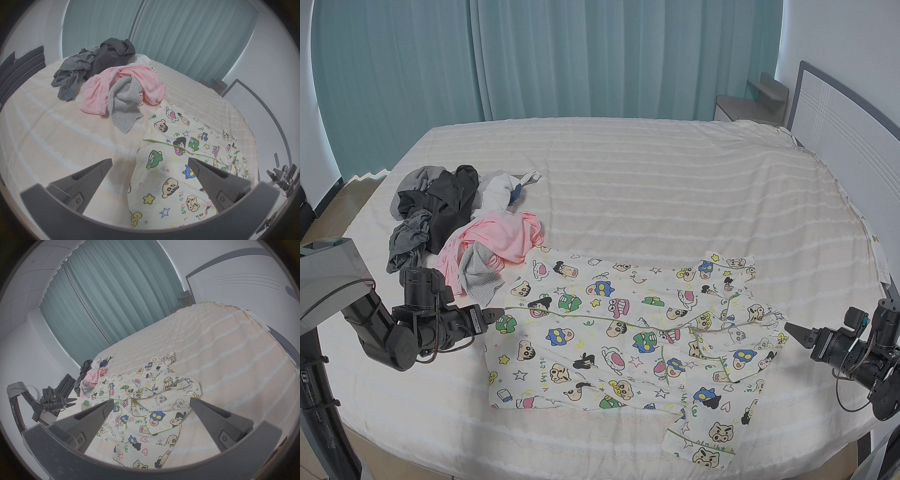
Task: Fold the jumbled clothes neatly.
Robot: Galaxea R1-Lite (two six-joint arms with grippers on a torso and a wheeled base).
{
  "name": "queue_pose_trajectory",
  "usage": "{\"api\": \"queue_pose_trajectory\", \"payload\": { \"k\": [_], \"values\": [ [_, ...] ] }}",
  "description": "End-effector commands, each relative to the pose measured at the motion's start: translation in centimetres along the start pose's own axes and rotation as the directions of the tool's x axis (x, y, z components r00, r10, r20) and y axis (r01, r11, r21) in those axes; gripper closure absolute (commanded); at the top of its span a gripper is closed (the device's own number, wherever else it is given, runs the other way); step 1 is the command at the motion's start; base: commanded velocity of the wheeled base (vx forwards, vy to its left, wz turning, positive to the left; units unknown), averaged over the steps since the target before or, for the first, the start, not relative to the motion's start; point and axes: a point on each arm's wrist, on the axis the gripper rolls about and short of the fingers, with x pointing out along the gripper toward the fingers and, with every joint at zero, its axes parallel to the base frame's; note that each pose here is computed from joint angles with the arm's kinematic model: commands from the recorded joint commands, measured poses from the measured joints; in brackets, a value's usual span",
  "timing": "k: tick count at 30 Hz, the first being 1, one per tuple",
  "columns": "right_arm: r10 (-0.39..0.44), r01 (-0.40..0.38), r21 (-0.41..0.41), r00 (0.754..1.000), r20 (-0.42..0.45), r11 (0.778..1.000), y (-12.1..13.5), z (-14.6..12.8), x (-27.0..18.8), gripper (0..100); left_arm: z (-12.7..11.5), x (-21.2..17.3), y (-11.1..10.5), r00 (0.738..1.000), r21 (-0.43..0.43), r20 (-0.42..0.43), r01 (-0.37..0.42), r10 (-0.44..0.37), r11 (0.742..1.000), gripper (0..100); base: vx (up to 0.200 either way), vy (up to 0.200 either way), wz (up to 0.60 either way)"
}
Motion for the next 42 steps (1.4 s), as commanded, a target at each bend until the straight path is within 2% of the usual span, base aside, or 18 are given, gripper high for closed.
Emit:
{"api": "queue_pose_trajectory", "payload": {
  "k": [1,8,13,14,17,18,19,22,27,29,32,34,39,40,42],
  "values": [
    [0.005,-0.005,-0.003,1.0,0.016,1.0,0.4,0.2,-1.0,0,0.3,-2.0,-0.7,1.0,0.003,0.022,0.012,-0.012,1.0,0,0.0,0.0,0.0],
    [0.03,-0.03,-0.012,1.0,0.01,0.999,0.7,0.2,-1.2,0,-0.3,-2.1,-1.5,1.0,-0.027,0.012,0.022,-0.022,0.999,0,0.0,0.0,0.0],
    [0.05,-0.05,-0.003,0.997,0.059,0.999,1.1,1.0,-2.0,0,-1.8,-2.5,-1.7,0.999,-0.046,-0.038,0.017,-0.019,0.999,0,-0.08,0.0,0.0],
    [0.057,-0.061,0.042,0.995,0.081,0.997,1.4,1.3,-2.5,0,-3.1,-3.0,-1.6,0.997,-0.073,-0.081,0.004,-0.01,0.997,0,-0.2,0.0,0.0],
    [0.062,-0.07,0.093,0.994,0.09,0.993,1.8,1.5,-3.3,0,-4.4,-3.8,-1.8,0.995,-0.094,-0.097,-0.013,0.004,0.995,0,-0.2,0.0,0.0],
    [0.036,-0.038,0.12,0.999,0.019,0.992,1.7,0.8,-3.9,0,-4.7,-4.8,-2.6,0.999,-0.113,-0.047,0.007,-0.012,0.994,0,-0.2,0.0,0.0],
    [0.019,-0.018,0.125,1.0,-0.014,0.992,1.6,0.4,-4.1,0,-4.8,-5.1,-2.8,0.999,-0.122,-0.033,0.019,-0.023,0.992,0,-0.2,0.0,0.0],
    [-0.002,0.009,0.113,0.998,-0.062,0.993,1.7,-0.1,-4.9,0,-5.2,-6.0,-3.3,0.999,-0.14,-0.023,0.039,-0.042,0.989,0,-0.067,0.0,0.0],
    [0.03,-0.03,0.075,0.999,-0.011,0.997,2.7,0.1,-8.1,0,-7.2,-7.1,-4.6,0.992,-0.157,-0.094,0.067,-0.083,0.985,0,0.0,0.0,0.0],
    [0.055,-0.054,0.038,0.998,-0.012,0.998,3.0,-0.1,-9.0,0,-8.6,-7.6,-5.1,0.985,-0.2,-0.144,0.062,-0.092,0.978,0,0.0,0.0,0.0],
    [0.058,-0.058,0.001,0.998,-0.025,0.998,3.1,-0.4,-9.5,0,-9.0,-7.5,-5.4,0.982,-0.325,-0.164,0.04,-0.098,0.945,0,0.0,0.0,0.0],
    [0.062,-0.061,0.006,0.997,-0.037,0.998,3.1,-0.6,-9.7,0,-9.5,-6.7,-5.2,0.979,-0.356,-0.186,0.007,-0.079,0.934,0,0.0,0.0,0.0],
    [0.096,-0.095,0.021,0.992,-0.085,0.995,3.1,-1.0,-9.7,0,-11.3,-3.7,-4.3,0.974,-0.33,-0.221,-0.127,0.054,0.935,0,0.0,0.0,0.0],
    [0.111,-0.108,0.029,0.989,-0.1,0.994,3.0,-1.0,-9.5,0,-11.9,-2.6,-4.2,0.971,-0.316,-0.216,-0.167,0.1,0.934,0,0.0,0.0,0.0],
    [0.121,-0.118,0.033,0.986,-0.111,0.992,3.0,-1.1,-9.4,0,-12.2,-1.9,-4.2,0.969,-0.309,-0.213,-0.185,0.121,0.933,0,0.0,0.0,0.0]
  ]
}}
